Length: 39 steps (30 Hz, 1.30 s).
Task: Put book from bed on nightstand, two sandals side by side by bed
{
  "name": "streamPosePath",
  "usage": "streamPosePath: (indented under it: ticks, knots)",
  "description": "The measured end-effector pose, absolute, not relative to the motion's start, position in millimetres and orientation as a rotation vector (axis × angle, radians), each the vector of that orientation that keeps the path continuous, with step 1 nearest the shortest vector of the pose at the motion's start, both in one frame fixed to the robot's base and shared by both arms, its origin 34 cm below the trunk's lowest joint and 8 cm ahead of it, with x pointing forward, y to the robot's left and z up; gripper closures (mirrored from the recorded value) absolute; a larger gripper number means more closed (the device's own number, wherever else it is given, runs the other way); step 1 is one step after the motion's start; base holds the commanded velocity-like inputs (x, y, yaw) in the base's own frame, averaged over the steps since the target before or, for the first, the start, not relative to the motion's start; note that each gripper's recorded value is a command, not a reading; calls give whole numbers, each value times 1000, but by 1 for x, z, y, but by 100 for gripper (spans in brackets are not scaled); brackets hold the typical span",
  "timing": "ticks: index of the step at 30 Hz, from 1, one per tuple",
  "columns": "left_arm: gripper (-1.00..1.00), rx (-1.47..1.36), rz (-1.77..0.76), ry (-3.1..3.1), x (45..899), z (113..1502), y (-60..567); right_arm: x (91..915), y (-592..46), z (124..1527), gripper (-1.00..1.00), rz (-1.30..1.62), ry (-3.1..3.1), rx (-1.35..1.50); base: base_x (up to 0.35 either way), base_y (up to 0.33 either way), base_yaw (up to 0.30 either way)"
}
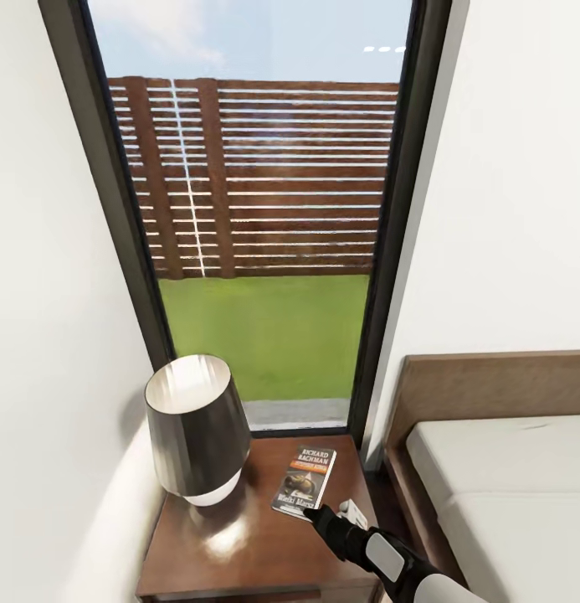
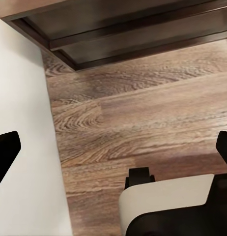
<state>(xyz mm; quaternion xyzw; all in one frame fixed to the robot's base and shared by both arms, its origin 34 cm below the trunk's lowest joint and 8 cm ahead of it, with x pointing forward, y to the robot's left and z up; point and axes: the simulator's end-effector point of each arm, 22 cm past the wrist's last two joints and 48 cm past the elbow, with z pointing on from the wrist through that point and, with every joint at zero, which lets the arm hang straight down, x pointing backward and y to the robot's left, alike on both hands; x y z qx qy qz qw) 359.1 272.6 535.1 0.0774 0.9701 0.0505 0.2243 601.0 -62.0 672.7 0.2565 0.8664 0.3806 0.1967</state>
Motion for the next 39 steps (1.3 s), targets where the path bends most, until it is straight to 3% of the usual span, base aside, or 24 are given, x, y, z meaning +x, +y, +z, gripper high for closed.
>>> streamPosePath:
  ticks: [39]
  knots:
    - [-100, 215, 141, 2675, 360, 475, 273, 597, -62, 609, 100, 1068, 2486, 766, 0, 0, 0]
